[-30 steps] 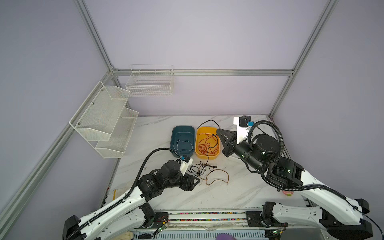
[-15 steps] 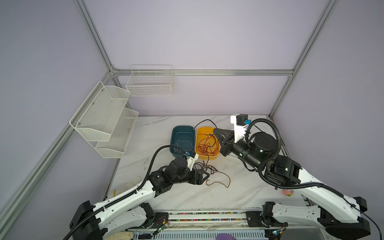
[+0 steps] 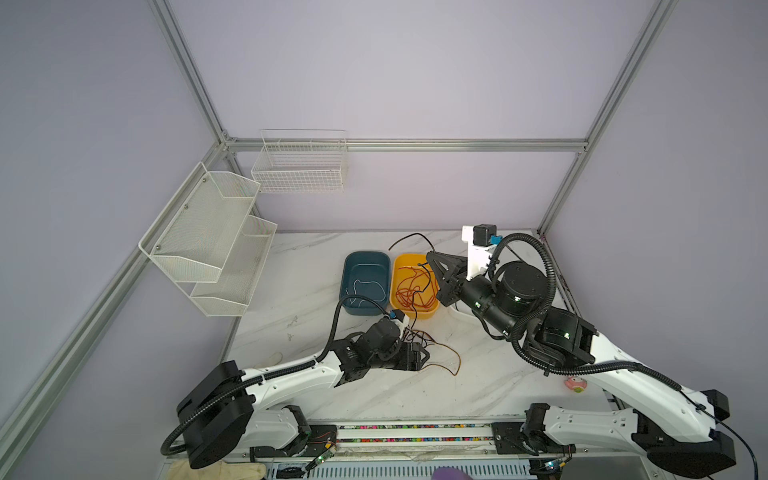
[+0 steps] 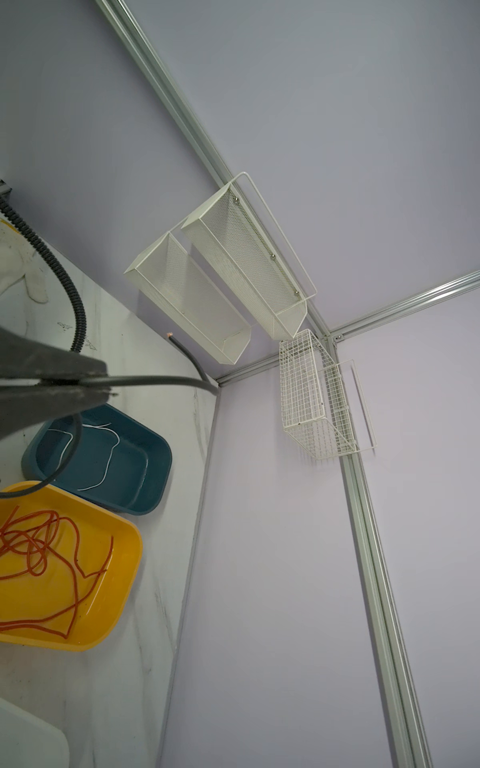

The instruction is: Untangle the cables

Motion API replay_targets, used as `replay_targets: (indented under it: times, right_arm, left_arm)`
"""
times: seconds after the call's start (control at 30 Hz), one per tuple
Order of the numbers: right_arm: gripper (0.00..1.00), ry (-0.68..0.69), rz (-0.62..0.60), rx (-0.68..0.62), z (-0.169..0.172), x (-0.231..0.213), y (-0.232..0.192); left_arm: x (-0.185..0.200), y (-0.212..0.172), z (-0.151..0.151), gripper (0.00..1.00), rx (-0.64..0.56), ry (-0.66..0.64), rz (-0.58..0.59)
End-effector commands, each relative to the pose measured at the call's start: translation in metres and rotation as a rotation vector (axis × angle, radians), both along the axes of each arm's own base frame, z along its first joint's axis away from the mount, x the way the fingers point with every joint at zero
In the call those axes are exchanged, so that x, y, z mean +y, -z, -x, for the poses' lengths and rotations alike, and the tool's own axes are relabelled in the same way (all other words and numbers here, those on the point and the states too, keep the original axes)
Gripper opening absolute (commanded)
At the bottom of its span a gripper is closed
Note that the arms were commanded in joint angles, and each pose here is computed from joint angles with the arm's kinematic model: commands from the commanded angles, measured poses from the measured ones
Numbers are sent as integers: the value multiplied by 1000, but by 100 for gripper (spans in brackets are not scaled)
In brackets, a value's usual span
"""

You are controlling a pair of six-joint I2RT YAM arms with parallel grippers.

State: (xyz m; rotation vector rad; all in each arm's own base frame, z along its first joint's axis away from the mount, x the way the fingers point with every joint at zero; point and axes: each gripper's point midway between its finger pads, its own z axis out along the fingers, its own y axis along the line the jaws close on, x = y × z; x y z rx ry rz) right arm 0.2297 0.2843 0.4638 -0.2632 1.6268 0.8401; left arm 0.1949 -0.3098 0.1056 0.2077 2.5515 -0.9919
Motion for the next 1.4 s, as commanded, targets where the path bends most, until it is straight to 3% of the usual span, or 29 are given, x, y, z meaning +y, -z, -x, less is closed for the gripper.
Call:
replay_targets:
  times: [0.0, 0.33, 0.53, 1.07, 1.13, 1.23, 1.37]
  right_arm:
    - [0, 39, -81, -5, -3, -8, -21]
    - [0, 25, -110, -2, -3, -5, -22]
    - [0, 20, -124, -6, 0, -8, -26]
    - [0, -29, -176, -2, 12, -14, -38]
    - [0, -33, -178, -1, 13, -14, -38]
    - [0, -38, -181, -2, 13, -13, -38]
    - [0, -47, -187, -3, 14, -12, -40]
  left_arm:
    - [-24, -30, -21, 83, -51, -33, 71]
    - [-46, -41, -50, 87, -120, -112, 73]
    - [-43, -32, -60, 84, -137, -158, 39]
    - [-37, -35, -73, 49, -208, -180, -43]
    - [-38, -39, -75, 50, -217, -184, -39]
    - [-41, -44, -78, 60, -227, -191, -17]
    - [-40, -41, -81, 66, -229, -200, -49]
